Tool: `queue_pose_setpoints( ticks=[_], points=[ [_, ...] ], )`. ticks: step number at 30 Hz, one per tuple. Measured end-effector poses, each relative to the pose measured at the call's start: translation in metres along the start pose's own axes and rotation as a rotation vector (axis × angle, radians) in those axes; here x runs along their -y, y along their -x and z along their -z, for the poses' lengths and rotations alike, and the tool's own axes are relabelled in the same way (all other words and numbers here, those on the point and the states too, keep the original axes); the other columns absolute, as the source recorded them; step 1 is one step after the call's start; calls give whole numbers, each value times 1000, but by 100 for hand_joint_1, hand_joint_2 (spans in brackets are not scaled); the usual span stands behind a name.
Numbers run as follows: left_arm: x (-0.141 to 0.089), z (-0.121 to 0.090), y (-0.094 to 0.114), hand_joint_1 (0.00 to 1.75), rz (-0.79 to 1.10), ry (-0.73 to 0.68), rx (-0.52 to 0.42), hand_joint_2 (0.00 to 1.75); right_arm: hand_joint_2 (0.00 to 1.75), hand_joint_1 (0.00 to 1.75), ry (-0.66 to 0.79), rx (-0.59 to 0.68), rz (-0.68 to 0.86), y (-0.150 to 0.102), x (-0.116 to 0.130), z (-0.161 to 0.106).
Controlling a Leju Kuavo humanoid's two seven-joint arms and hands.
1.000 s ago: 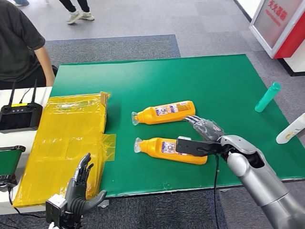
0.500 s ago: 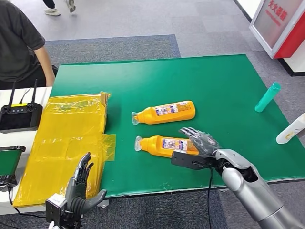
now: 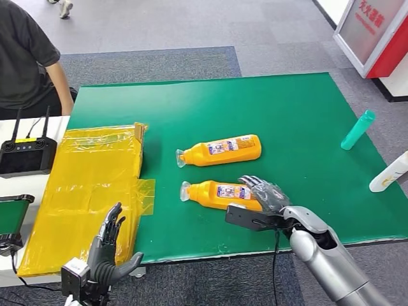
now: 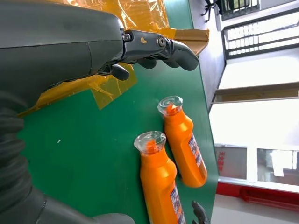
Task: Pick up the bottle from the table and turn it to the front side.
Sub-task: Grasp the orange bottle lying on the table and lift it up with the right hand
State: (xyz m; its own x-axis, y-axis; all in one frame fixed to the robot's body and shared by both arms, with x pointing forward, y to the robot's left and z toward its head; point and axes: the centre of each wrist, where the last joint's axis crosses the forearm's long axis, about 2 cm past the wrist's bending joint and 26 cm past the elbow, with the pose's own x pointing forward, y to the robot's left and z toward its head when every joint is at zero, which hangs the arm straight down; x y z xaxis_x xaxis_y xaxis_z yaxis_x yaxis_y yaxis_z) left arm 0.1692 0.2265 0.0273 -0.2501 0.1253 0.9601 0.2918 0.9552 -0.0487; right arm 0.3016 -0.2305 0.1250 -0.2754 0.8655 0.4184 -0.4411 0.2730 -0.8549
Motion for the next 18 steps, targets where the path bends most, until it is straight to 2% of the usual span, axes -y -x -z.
queue_pose_setpoints(
  ticks=[18],
  points=[
    [4,10,-2,0,-3,24,22,175,175,0,57,-119,56,8,1,26]
  ],
)
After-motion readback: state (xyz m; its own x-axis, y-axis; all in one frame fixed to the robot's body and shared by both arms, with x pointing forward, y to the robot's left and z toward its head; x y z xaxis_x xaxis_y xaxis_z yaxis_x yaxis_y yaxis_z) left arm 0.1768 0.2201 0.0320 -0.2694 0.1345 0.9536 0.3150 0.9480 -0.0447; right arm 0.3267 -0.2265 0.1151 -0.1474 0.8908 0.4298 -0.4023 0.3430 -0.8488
